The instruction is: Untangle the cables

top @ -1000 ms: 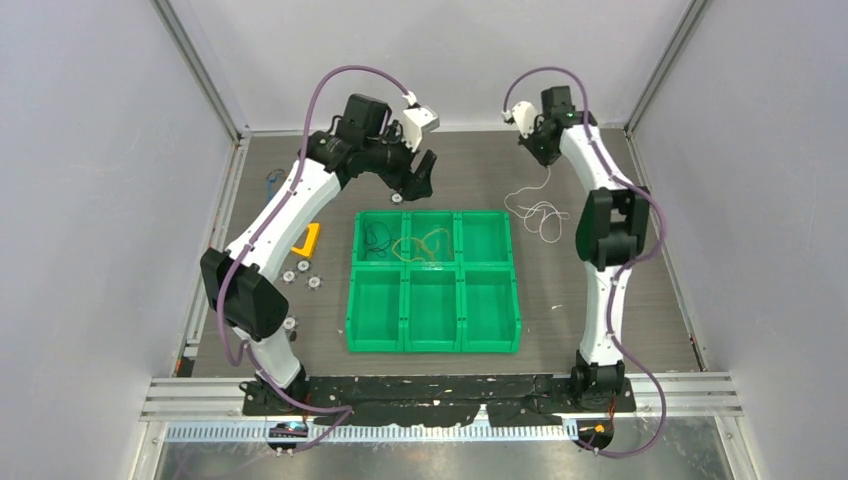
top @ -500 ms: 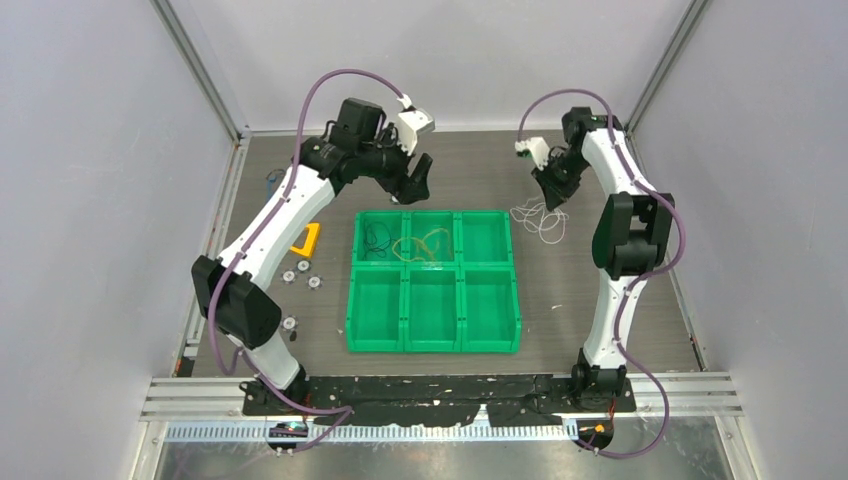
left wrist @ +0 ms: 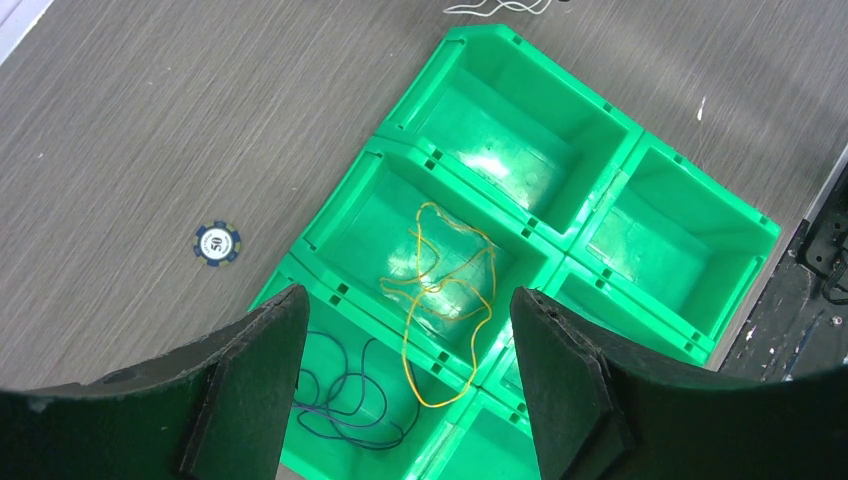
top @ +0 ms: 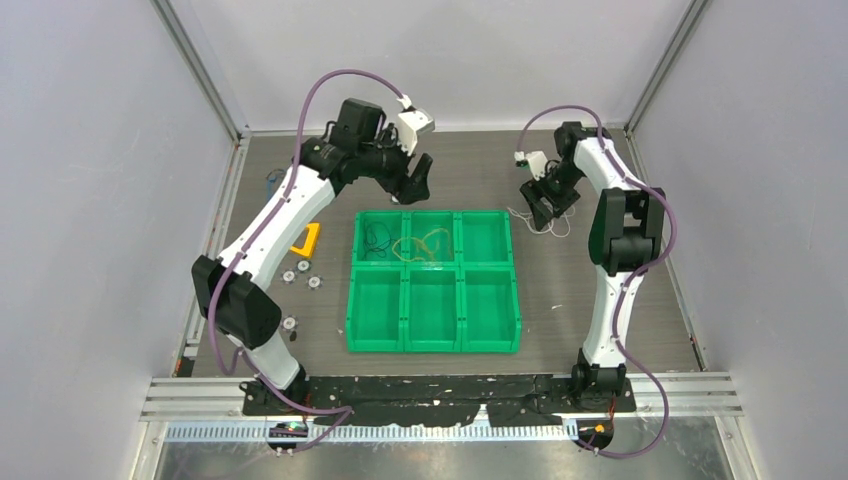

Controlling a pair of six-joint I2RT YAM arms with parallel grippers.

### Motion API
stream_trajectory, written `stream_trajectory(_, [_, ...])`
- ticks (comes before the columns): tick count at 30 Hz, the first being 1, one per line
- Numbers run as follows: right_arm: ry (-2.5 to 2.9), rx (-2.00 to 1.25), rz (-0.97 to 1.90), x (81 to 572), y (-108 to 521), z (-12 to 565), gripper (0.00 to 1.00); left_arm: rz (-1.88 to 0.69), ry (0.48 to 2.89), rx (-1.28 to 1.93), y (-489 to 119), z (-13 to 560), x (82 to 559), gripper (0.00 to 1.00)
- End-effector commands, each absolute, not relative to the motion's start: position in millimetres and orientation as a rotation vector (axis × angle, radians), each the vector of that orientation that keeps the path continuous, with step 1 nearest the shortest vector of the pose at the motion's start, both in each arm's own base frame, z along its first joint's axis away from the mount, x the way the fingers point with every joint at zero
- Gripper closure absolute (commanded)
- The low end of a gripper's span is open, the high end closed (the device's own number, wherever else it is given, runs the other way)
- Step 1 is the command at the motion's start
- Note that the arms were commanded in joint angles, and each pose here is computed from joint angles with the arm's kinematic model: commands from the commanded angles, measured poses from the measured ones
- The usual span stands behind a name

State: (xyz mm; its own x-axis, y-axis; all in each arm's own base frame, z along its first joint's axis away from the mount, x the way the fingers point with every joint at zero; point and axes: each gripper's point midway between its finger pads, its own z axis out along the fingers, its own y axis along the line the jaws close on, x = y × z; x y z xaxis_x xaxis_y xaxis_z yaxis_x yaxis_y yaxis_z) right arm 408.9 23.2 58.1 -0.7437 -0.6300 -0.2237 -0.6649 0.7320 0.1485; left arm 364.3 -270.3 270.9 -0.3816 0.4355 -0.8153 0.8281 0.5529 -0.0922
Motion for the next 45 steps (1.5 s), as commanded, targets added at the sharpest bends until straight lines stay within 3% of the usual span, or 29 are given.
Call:
stream_trajectory(1, [2.797, -0.681, 0.289, 414, 16, 88, 0.28, -0.671, 1.951, 0.993, -269, 293, 358, 0.25])
stream_trajectory(10, [2.739, -0.261, 0.309, 404, 6, 111, 0.29, -0.673, 1.963, 0.99, -266, 288, 352, 0.25])
stream_trajectory(16, [2.756, -0.186, 0.349, 413, 10, 80, 0.26, -0.661, 1.98, 0.984, -260, 285, 354, 0.25])
stream_trajectory(21, [2.788, -0.193, 0.359, 422, 11, 53, 0.3, -0.65, 2.002, 0.961, -253, 285, 357, 0.25])
stream_trajectory(23, [2.79, -0.204, 0.338, 424, 8, 49, 0.37, -0.652, 2.008, 0.949, -251, 285, 357, 0.25])
stream_trajectory(26, [2.755, -0.242, 0.353, 432, 8, 62, 0.64, -0.662, 2.01, 0.944, -251, 284, 357, 0.25])
stream_trajectory(29, [2.729, -0.311, 0.318, 435, 4, 76, 0.68, -0.673, 2.009, 0.933, -251, 283, 358, 0.25])
stream_trajectory(32, [2.718, -0.364, 0.308, 438, 2, 86, 0.92, -0.688, 2.003, 0.905, -251, 284, 361, 0.26])
stream_trajectory(45, [2.335, -0.636, 0.396, 398, 41, 239, 0.95, -0.682, 1.983, 0.787, -225, 289, 379, 0.26])
